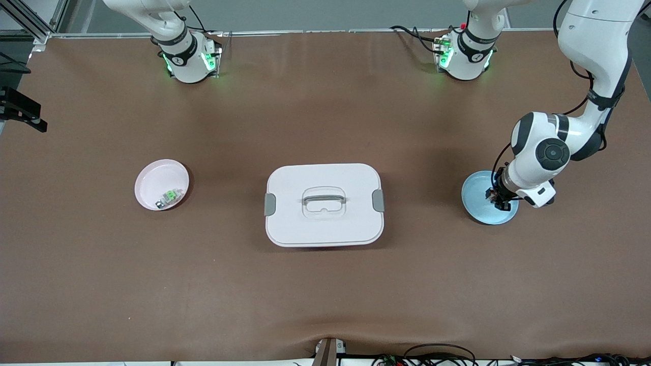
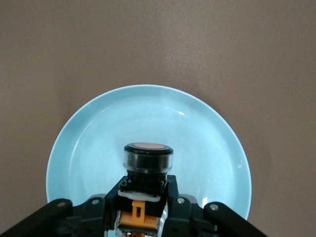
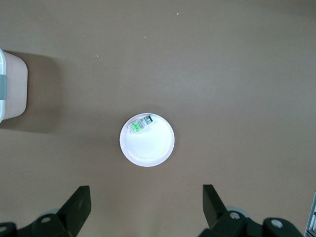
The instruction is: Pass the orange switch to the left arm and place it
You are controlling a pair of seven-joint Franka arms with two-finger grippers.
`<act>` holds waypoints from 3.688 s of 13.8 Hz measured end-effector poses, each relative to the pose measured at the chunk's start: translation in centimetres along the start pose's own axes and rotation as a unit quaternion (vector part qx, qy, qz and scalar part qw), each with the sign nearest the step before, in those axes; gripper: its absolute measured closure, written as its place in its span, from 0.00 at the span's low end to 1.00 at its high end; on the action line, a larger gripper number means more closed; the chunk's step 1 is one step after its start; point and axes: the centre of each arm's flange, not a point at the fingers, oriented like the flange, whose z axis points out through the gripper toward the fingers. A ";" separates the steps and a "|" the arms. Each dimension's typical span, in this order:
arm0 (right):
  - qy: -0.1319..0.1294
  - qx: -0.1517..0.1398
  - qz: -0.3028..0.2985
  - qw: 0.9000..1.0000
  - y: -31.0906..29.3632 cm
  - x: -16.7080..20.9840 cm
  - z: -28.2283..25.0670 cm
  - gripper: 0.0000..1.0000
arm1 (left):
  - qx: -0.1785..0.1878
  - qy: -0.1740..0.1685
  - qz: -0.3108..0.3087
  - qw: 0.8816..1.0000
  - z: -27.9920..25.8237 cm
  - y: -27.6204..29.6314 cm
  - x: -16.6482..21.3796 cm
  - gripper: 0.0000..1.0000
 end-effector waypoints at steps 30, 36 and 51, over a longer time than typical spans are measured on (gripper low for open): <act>-0.023 0.009 0.085 0.996 7.0 -2.4 1.3 0.00 | -0.027 0.007 -0.015 1.000 -0.2 1.6 -0.6 0.00; 0.004 0.097 0.118 0.988 7.2 -2.6 0.9 0.00 | -0.032 0.007 -0.025 0.999 -0.6 2.0 -0.7 0.00; -0.006 0.016 0.116 0.993 -0.5 -0.3 0.3 0.00 | -0.037 -0.005 0.091 0.995 -3.2 3.9 -0.5 0.00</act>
